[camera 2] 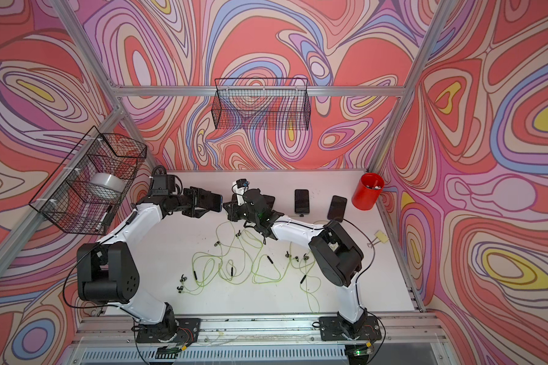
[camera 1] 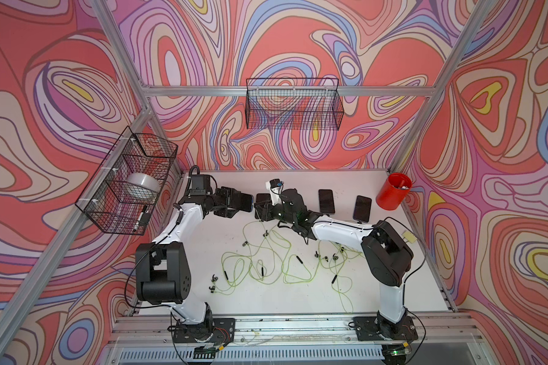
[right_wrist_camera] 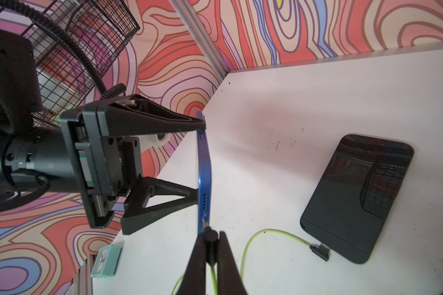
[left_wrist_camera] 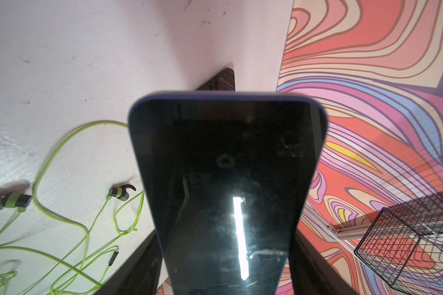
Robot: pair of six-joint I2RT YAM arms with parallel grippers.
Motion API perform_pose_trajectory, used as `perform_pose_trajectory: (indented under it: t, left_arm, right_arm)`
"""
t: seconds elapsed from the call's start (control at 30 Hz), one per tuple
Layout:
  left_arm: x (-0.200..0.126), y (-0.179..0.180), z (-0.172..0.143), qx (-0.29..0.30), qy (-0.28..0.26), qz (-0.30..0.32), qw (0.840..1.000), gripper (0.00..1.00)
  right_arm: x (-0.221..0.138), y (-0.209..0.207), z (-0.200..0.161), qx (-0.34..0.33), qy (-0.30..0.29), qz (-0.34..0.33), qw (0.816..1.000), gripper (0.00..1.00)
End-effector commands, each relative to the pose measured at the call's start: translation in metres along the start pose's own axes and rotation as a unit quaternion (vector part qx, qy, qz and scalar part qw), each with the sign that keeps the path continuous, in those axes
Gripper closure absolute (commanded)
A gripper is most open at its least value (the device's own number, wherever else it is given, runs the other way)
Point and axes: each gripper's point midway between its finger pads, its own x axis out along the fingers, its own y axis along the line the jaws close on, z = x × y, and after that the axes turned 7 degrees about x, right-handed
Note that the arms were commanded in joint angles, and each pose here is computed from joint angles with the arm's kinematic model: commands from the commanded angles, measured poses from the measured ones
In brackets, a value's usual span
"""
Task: Plug wired earphones into phones
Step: Insert the wired earphone into the phone.
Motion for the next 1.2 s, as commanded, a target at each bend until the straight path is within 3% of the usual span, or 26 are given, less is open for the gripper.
perform_pose_trajectory:
  t: [0.0,0.5,0.83,1.17]
  left_arm:
    - [-0.009,-0.018,-0.030,0.018,0.047,-0.030,0.998,1.00]
    - [-0.008,-0.029,-0.036,0.014,0.072,-0.044,0.996,1.00]
    - [0.002,-0.020,-0.040,0.016,0.091,-0.033,0.995,1.00]
    - [0.017,-0.020,-0.057,0.047,0.133,-0.035,0.989,1.00]
  right_arm:
    - [0.008,-0.004,0.000,-0.006,0.005,-0.012,1.000,1.00]
    - [0.003,-0.019,-0.017,-0.051,0.046,-0.048,0.996,1.00]
    - [0.002,0.005,-0.014,-0.061,0.038,0.016,0.997,1.00]
    - [0.006,0.003,-0.013,-0.065,0.036,0.012,0.997,1.00]
